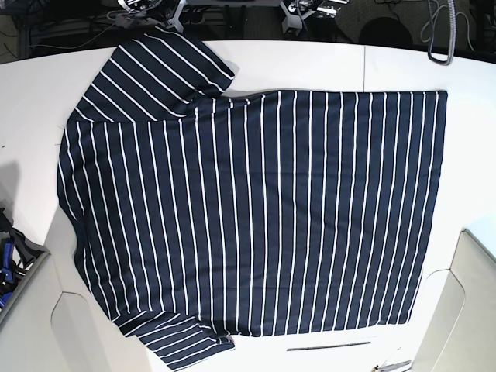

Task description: Fold the T-shirt properly

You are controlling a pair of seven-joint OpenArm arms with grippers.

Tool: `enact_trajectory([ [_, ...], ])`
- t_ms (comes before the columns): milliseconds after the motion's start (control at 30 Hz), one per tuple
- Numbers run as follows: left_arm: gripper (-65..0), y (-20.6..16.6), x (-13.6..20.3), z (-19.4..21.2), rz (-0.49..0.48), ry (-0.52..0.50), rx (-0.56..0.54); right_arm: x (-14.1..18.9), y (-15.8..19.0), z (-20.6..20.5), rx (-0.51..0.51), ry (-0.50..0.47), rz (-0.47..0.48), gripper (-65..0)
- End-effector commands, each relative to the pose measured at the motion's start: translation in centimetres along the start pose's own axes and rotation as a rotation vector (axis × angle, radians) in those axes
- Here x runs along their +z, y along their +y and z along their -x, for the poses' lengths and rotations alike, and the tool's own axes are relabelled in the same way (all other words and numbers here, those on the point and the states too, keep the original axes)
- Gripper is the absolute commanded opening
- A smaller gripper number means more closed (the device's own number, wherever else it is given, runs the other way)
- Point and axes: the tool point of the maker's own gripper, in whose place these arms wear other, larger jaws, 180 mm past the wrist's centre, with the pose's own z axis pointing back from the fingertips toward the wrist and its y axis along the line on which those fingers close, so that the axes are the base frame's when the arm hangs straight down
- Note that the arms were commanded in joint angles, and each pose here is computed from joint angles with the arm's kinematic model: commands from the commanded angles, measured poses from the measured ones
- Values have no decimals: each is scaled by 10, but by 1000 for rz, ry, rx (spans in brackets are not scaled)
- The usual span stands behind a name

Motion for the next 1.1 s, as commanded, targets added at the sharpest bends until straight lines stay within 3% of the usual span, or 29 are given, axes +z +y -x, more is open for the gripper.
enact_trajectory([
  [0,-589,-3,0,-2,10,0,-4,1,0,-3,0,-15,-7,-412],
  [100,-576,-4,1,-4,11,4,-8,1,0,-4,-1,-15,-8,-402],
  [233,-480,-5,2,-7,13,4,-11,1,9,-3,2,-15,-58,-409],
  [433,-488,-6,2,-9,20,-7,-14,2,22,-4,6,-16,-131,-572],
  [567,-564,-6,2,-9,20,-6,-14,2,23,-4,6,-16,-138,-577],
  [1067,-564,-7,3,-14,22,-19,-18,2,23,-4,5,-16,-139,-576],
])
